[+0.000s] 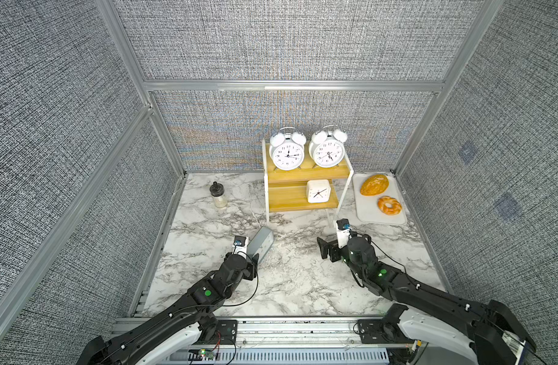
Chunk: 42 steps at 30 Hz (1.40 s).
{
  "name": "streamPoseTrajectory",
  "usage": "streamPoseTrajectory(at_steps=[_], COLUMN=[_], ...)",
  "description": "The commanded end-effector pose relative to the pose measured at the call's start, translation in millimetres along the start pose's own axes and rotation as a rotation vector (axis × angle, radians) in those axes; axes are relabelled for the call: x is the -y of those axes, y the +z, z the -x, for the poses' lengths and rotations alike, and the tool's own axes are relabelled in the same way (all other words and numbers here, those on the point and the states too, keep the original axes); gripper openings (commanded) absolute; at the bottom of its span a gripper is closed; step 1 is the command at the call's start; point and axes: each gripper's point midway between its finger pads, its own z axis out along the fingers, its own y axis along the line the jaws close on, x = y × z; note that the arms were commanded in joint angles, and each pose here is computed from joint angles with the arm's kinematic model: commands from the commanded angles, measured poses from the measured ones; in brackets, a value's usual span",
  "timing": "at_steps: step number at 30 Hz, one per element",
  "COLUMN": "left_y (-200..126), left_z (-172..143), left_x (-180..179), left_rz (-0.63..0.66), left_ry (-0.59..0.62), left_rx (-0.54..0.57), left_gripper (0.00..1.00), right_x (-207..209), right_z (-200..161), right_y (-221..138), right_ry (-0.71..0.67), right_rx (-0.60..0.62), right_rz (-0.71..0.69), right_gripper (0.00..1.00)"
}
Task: Place the alarm clocks on the shelf by style
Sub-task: Pick up the alarm from the center of the board.
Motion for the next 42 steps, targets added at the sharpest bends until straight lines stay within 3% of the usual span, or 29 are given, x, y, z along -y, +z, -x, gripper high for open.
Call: streamPoseTrajectory(at_steps=[1, 7, 13, 21, 27, 35, 42], left_y=[0, 4, 11, 10, 4, -11, -21], left_z=[4, 2, -1, 7, 12, 20, 29], left_x=[6, -5, 0, 18, 40, 88, 105], left_rz=[-0.036, 0.043, 0.038, -0.042, -0.156, -0.424, -0.531], left_ry=[0.019, 0.002, 0.026, 0.090, 0.152, 0.251, 0.412], left_rx=[0.015, 0.005, -0.042, -0.072, -0.087, -0.100, -0.039], left_gripper=[0.62, 0.63, 0.60, 0.31, 0.28, 0.26, 0.25], right_x=[-1, -1, -1, -1, -9, -53, -93], right_z=[-1, 2, 0, -1, 2, 4, -7], right_y=[1, 0, 1, 3, 2, -4, -29], right_ry=[0.006, 0.007, 0.004, 0.003, -0.011, -0.160, -0.315], right_rx=[-0.004, 0.003, -0.003, -0.009, -0.007, -0.042, -0.044], right_rz=[0.005, 0.006, 0.005, 0.008, 0.052, 0.301, 0.624], right_gripper=[0.99, 0.99, 0.99, 0.99, 0.99, 0.99, 0.99])
